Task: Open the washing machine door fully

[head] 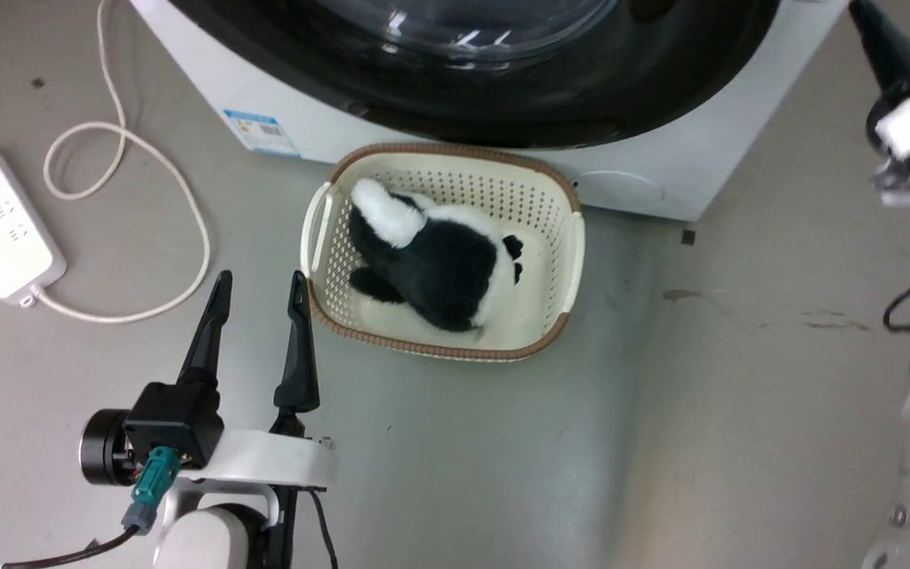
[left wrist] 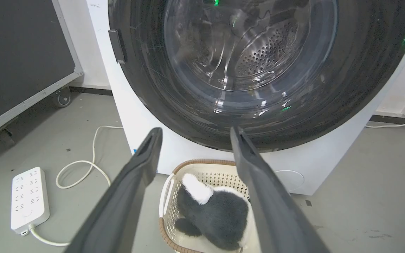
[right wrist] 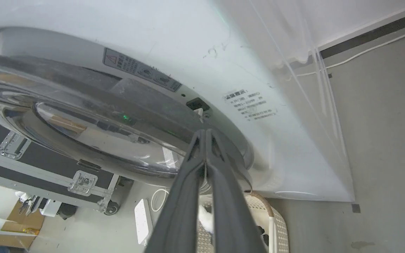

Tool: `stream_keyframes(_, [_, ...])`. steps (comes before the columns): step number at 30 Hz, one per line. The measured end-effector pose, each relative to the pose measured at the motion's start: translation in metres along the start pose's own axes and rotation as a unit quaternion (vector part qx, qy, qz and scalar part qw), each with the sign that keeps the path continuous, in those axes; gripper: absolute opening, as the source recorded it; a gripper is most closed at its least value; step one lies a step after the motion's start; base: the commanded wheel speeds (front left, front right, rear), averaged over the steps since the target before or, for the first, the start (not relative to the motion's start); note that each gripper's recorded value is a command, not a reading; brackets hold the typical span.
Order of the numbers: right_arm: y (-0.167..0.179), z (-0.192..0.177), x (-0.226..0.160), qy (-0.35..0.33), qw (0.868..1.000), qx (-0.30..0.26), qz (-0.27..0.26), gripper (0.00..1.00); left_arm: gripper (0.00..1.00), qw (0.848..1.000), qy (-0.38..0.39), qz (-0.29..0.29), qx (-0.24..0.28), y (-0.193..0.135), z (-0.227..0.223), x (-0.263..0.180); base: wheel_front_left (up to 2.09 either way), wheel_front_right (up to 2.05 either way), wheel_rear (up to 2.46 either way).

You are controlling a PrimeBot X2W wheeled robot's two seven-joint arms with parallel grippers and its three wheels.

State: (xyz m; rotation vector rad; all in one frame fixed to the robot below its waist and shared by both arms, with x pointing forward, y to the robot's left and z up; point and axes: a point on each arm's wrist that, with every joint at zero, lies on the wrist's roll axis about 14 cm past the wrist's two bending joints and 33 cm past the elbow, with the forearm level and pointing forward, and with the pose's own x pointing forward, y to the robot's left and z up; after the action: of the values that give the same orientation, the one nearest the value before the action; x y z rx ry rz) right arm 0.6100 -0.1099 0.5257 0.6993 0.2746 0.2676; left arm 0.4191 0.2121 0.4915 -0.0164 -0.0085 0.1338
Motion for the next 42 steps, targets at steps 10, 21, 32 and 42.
stream_keyframes(10, [0.005,-0.015,0.043,0.070,0.992,0.103,0.015,0.00,1.00,1.000,-0.001,0.010,0.007,0.005,-0.004,0.002,0.00,0.00,0.00])
stream_keyframes(21, [0.025,-0.017,0.084,0.131,0.976,0.169,0.048,0.00,1.00,1.000,0.001,0.019,0.019,0.008,-0.012,0.007,0.00,0.00,0.00])
stream_keyframes(32, [0.033,-0.026,0.067,0.189,0.960,0.196,0.065,0.00,1.00,0.999,-0.032,0.025,0.013,0.010,0.009,0.005,0.00,0.00,0.00])
stream_keyframes(42, [0.070,-0.040,0.031,0.255,0.929,0.237,0.127,0.00,1.00,0.997,-0.071,0.019,0.005,0.008,0.035,-0.004,0.00,0.00,0.00])
